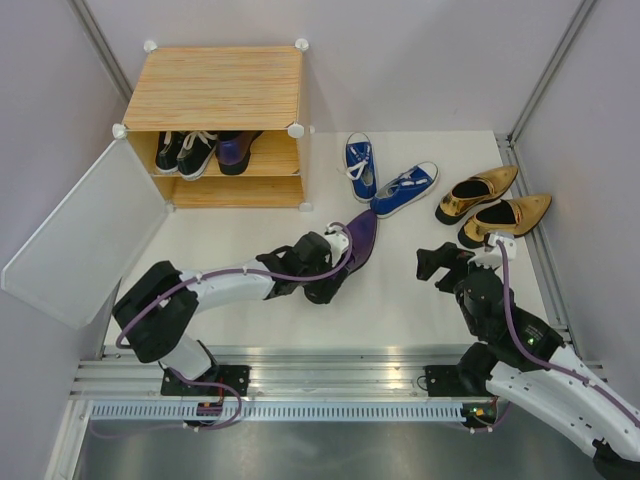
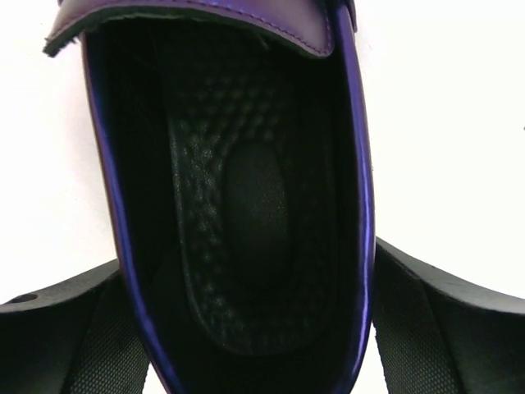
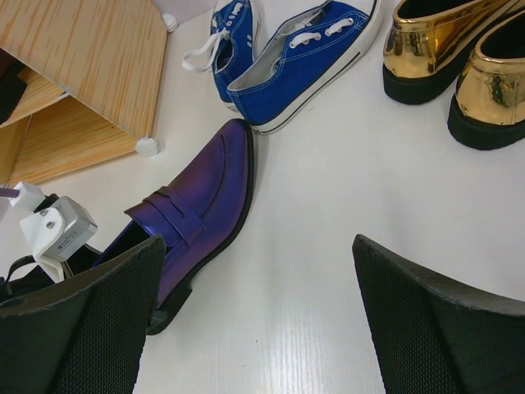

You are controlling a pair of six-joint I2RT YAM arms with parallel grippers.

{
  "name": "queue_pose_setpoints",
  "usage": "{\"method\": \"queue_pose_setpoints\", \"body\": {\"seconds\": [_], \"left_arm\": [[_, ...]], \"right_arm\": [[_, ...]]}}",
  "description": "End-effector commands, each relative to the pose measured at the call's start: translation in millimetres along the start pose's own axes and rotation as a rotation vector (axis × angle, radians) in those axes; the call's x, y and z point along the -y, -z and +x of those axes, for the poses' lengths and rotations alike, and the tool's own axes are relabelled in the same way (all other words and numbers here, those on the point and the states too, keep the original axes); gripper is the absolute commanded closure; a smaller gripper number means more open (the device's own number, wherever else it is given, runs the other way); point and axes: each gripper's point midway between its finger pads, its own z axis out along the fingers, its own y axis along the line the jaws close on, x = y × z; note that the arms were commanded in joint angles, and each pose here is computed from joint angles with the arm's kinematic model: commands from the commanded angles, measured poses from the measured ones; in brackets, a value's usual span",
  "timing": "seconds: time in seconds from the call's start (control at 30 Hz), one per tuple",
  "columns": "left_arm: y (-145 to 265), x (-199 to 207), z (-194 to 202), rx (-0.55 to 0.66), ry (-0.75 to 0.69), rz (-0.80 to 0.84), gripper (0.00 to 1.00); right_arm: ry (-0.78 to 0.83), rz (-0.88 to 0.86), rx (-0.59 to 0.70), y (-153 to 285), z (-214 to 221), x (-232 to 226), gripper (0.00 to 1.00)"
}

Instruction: Place and organize the shoes in the shoe cabinet

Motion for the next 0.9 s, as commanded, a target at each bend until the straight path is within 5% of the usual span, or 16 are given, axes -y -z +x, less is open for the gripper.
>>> {"method": "queue_pose_setpoints", "body": {"seconds": [0.0, 0.27, 0.43, 0.57, 0.67, 0.87], "left_arm": [[-9, 4, -15, 0.071, 0.048, -0.006, 0.1], [-27, 3, 4, -0.005, 0.052, -0.02, 0.22], [-34, 4, 22, -0.067, 0.079, -0.026, 0.41], [-31, 4, 37, -0.106, 0.1, -0.037, 0.79], [-18, 5, 34, -0.099, 0.161, -0.041, 0.98], [29, 7, 6, 0.078, 0.312, -0.025, 0.98]], "right_arm": [[0.006, -0.009, 0.01, -2, -2, -3, 0.02], [0.011, -0.005, 0.005, -3, 0, -2, 0.02], [0.014, -0.004, 0.001, -4, 1, -3, 0.02], [0.016, 0.0, 0.002, -4, 1, -2, 0.02], [0.015, 0.0, 0.003, -4, 1, -2, 0.02], [0.019, -0.002, -0.003, -5, 1, -4, 0.02]]}}
